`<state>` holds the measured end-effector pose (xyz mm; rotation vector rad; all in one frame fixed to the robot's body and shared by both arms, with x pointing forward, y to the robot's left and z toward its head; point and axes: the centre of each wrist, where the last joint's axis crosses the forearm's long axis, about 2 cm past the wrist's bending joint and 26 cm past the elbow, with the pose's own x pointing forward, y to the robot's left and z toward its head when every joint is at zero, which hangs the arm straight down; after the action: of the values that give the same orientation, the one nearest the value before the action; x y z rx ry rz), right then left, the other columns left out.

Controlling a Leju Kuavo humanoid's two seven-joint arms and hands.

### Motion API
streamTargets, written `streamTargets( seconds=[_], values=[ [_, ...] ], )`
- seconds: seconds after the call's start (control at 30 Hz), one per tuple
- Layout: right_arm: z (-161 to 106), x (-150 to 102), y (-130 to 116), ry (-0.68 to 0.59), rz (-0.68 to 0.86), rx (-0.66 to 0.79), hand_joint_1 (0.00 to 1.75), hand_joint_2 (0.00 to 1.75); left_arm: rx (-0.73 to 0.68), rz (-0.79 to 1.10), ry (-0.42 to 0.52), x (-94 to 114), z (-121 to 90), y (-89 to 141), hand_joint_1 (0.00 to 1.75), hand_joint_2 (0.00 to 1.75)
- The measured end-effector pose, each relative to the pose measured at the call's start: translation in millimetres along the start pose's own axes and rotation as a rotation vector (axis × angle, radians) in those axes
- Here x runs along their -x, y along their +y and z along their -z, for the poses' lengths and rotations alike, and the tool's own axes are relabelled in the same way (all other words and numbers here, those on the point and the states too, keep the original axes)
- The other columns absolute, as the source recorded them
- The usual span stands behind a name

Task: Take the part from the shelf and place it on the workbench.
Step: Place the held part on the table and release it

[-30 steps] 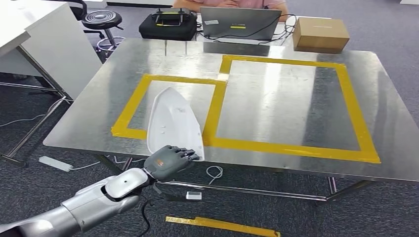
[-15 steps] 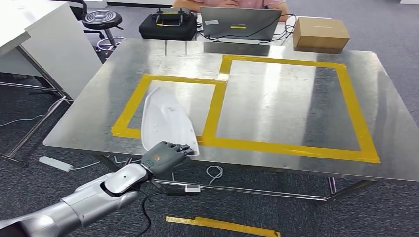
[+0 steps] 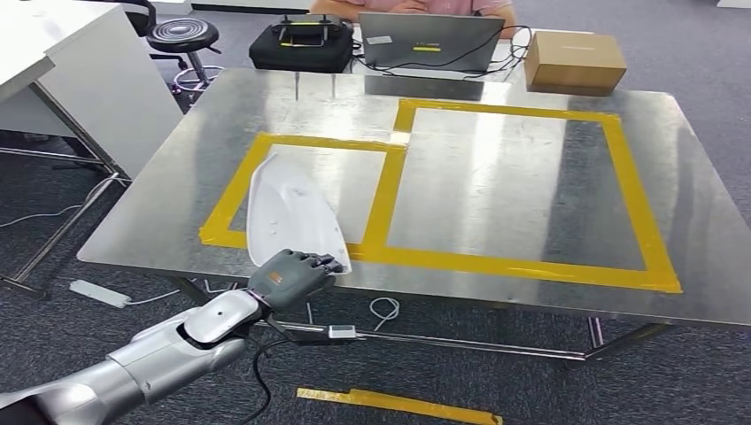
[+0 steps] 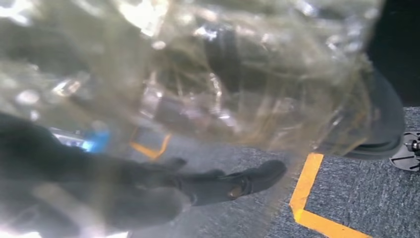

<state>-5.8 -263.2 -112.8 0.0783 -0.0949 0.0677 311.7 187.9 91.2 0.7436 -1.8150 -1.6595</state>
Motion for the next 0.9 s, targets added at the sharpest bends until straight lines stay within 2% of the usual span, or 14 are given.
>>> streamTargets(
  seconds=[0.1, 0.47, 0.6, 0.9],
  values=[
    [0.0, 0.2, 0.4, 0.000, -0.001, -0.002, 0.00, 0.00, 0.002, -0.001, -0.009, -0.1, -0.1, -0.2, 0.00, 1.75],
    [0.0, 0.5, 2.0, 0.001, -0.004, -0.013, 0.00, 0.00, 0.011, -0.001, -0.022, -1.2, -1.2, -2.5, 0.00, 1.75],
    [0.0, 0.8, 2.2, 0.002, -0.007, -0.016, 0.00, 0.00, 0.030, -0.005, -0.025, -2.8, -2.4, -5.2, 0.00, 0.00],
    [0.0, 1.0, 2.4, 0.002, -0.009, -0.017, 0.00, 0.00, 0.017, -0.039, -0.016, -7.1, -4.1, -9.7, 0.00, 0.00]
  ],
)
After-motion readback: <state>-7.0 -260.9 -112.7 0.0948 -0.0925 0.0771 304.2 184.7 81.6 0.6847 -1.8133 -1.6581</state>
